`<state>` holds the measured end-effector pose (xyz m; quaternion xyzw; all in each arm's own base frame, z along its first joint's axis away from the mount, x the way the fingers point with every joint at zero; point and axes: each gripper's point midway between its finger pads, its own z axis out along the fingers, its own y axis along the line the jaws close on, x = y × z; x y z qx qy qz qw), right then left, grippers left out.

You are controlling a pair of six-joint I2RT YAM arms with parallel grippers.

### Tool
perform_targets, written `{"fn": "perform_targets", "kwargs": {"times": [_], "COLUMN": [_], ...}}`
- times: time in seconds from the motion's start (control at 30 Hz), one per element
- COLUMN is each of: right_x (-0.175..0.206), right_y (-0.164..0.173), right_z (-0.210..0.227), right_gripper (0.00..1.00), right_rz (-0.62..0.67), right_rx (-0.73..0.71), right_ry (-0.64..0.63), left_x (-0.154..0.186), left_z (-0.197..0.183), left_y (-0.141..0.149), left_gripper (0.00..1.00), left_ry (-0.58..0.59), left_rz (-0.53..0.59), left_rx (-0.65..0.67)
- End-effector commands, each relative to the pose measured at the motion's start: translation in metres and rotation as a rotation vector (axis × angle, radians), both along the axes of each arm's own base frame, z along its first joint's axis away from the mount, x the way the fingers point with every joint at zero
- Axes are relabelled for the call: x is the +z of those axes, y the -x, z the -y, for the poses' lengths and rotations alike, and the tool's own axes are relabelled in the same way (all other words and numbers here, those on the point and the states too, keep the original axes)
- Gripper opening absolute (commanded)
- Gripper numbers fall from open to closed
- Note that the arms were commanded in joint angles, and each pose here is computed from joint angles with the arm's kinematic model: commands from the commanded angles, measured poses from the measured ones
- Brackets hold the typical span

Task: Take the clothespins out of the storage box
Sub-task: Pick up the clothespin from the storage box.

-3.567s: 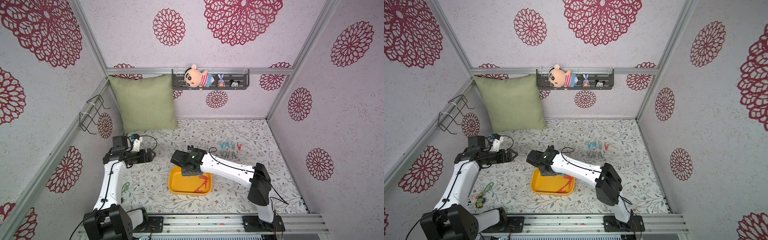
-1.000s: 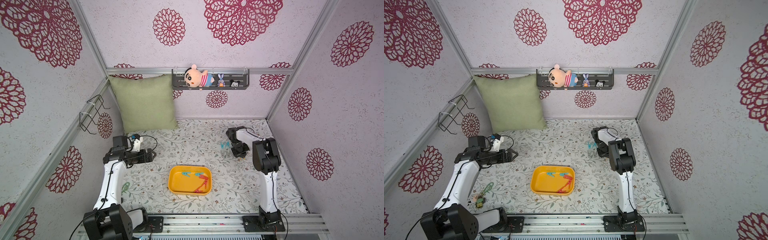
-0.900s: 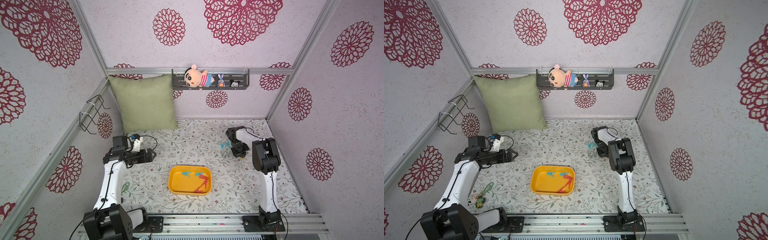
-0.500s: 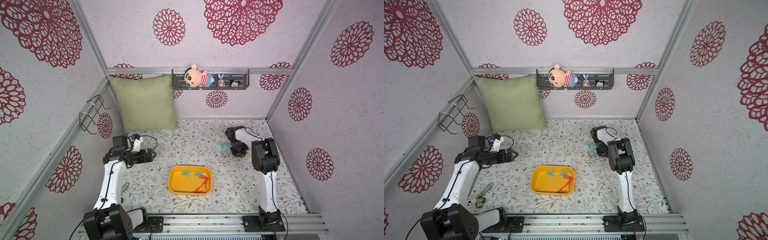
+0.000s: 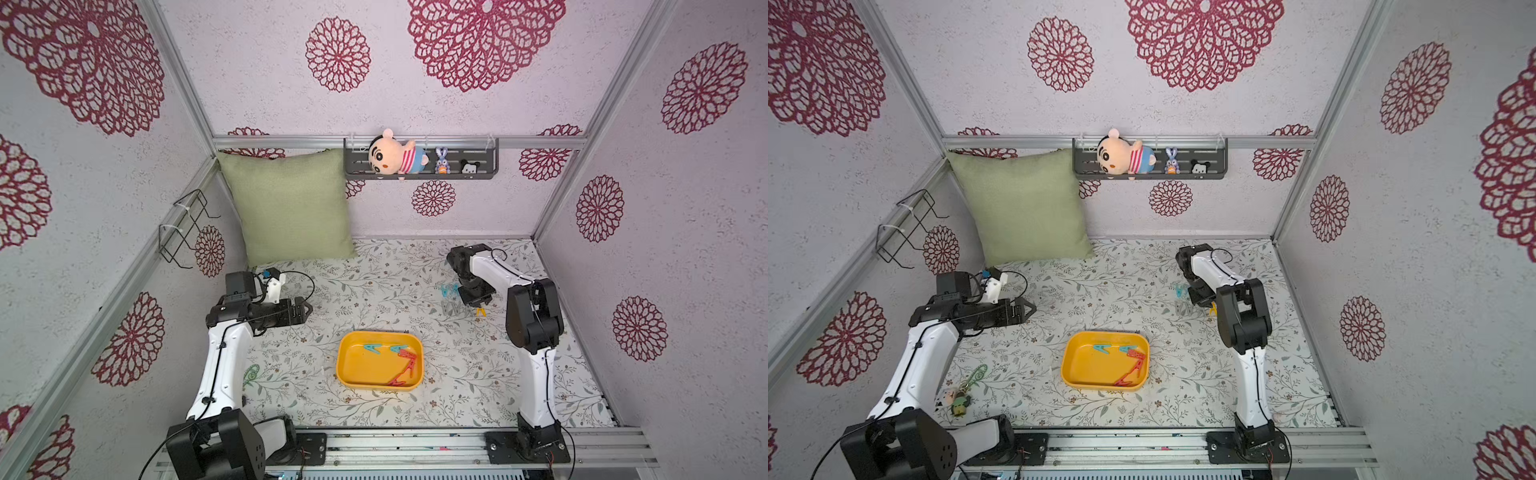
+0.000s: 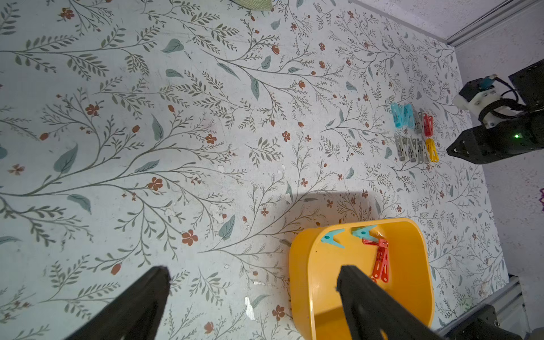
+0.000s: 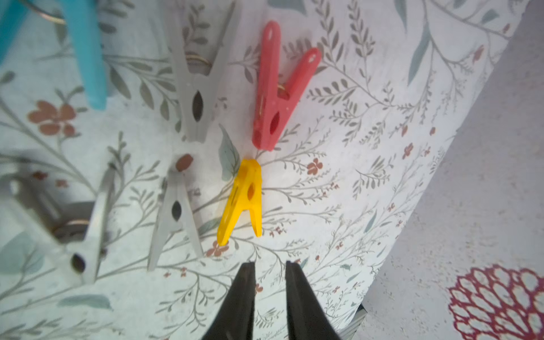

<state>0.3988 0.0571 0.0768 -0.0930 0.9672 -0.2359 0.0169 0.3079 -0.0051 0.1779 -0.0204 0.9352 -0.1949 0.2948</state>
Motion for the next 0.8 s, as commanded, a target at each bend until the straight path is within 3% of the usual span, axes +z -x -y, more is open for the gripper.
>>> {"fn": "perform_targets", "kwargs": {"times": [0.0, 0.17, 0.37, 0.47, 0.63, 0.77], "right_x": [0.048, 0.117, 0.179, 0.176, 0.132, 0.093], "right_y": [0.011, 0.015, 0.062, 0.095, 0.151, 0.183], "right_z": [0.001, -0.054, -0.144, -0.208, -0.315, -0.361], "right_gripper": [0.24, 0.24, 0.27, 0.27, 0.27, 0.27], "right_rz": [0.09, 0.283, 0.412, 0.403, 0.327, 0.249], "right_rx": [-0.046, -0.009, 0.121, 0.233, 0.438, 0.534], "right_ry": [-0.009, -0.212, -0.363, -0.495, -0.677, -0.755], "left_x": [0.011, 0.01, 0.007, 0.005, 0.002, 0.002], "left_z": [-0.003, -0.006, -0.015, -0.02, -0.025, -0.027], "left_y": [-0.003, -0.003, -0.004, -0.005, -0.005, -0.005], "left_gripper": [0.97, 0.97, 0.97, 0.97, 0.97, 0.97], "left_ry": [-0.014, -0.026, -0.048, -0.058, -0.067, -0.068], "left_rz": [0.049, 0.046, 0.038, 0.036, 0.028, 0.029], "left_rx": [-0.003, 0.006, 0.041, 0.058, 0.077, 0.082]}}
